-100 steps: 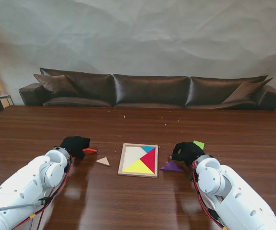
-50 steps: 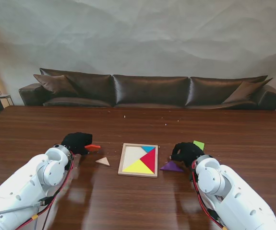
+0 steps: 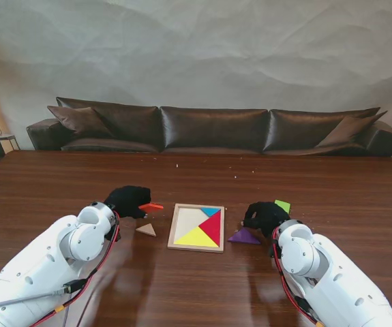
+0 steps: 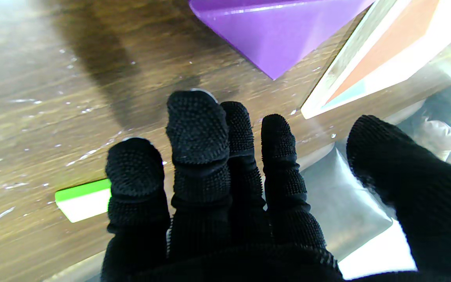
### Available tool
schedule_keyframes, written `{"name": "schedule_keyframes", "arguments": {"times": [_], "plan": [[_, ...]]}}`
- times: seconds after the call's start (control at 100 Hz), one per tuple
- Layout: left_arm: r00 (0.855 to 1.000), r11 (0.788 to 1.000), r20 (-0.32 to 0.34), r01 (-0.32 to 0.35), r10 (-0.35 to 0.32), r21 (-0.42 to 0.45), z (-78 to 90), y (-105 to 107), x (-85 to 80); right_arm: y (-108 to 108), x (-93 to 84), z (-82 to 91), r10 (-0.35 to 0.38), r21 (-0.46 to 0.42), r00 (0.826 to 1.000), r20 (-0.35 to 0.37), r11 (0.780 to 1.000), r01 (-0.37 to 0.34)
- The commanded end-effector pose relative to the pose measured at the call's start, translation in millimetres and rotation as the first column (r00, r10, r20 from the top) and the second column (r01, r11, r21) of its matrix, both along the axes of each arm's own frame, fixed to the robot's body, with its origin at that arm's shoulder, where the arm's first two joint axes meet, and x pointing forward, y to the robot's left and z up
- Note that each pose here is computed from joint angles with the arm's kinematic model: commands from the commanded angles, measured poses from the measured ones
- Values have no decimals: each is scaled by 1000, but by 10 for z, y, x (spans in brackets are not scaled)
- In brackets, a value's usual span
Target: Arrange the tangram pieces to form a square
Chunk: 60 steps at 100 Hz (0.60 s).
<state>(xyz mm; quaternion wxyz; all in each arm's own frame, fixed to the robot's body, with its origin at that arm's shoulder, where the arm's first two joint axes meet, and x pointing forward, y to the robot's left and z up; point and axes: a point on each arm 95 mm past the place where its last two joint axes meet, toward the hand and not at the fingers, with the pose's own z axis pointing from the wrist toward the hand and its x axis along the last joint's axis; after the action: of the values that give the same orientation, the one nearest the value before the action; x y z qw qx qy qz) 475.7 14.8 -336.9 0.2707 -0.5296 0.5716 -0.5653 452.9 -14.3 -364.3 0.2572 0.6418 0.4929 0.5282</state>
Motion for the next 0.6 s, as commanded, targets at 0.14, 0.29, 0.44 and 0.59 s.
{"name": "schedule_keyframes", "arguments": {"times": [0.14,0.29,0.44,0.59], "plan": [[998,996,-57,33,-38,-84,-9,-345,-38,46,9,16,9,7,1000,1,1000,-9],[994,989,-101,25,-41,-147,-49,-482,-47,46,9,14,11,8,1000,1,1000,-11],[989,984,-138,29,-54,-178,-82,-599,-52,42,8,11,11,9,1000,0,1000,-11],[980,975,-190,13,-57,-222,-112,-709,-60,37,9,7,9,10,1000,1,1000,-9]]}}
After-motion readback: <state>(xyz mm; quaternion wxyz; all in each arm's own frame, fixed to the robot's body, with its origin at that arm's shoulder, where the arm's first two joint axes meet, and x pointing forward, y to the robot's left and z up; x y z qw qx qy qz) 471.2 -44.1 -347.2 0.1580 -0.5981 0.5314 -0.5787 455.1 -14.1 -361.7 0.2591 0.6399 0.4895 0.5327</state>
